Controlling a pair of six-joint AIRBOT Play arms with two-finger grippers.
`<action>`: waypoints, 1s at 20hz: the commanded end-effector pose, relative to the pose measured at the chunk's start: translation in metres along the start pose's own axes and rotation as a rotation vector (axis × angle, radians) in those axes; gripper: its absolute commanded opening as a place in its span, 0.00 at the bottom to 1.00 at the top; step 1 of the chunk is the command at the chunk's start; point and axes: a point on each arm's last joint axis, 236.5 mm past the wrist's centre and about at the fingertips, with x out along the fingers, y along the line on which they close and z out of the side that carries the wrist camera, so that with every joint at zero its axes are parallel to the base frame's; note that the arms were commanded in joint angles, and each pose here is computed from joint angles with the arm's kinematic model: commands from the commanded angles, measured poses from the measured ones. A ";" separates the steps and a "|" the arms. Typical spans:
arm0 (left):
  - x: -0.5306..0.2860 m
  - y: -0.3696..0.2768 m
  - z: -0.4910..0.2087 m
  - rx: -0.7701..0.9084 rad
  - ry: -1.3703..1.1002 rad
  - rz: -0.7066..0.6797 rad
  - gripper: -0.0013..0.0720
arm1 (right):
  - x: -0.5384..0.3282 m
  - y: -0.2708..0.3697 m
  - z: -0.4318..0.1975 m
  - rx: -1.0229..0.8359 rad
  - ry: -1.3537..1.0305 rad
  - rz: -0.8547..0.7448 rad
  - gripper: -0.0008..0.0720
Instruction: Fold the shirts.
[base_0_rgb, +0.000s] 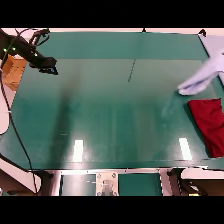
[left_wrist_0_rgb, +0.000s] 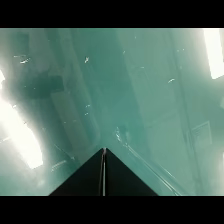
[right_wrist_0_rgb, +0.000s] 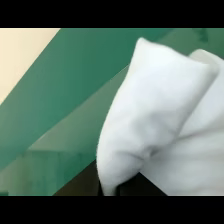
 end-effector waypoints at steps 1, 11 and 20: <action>0.001 0.000 0.000 0.000 0.002 -0.001 0.05 | -0.048 -0.048 0.015 0.080 -0.055 -0.077 0.03; 0.000 -0.016 0.000 0.002 0.001 -0.068 0.05 | -0.138 -0.116 -0.014 0.231 -0.058 -0.408 0.03; 0.002 -0.024 0.001 0.005 -0.004 -0.106 0.05 | -0.196 -0.220 -0.132 0.574 0.219 -0.914 0.03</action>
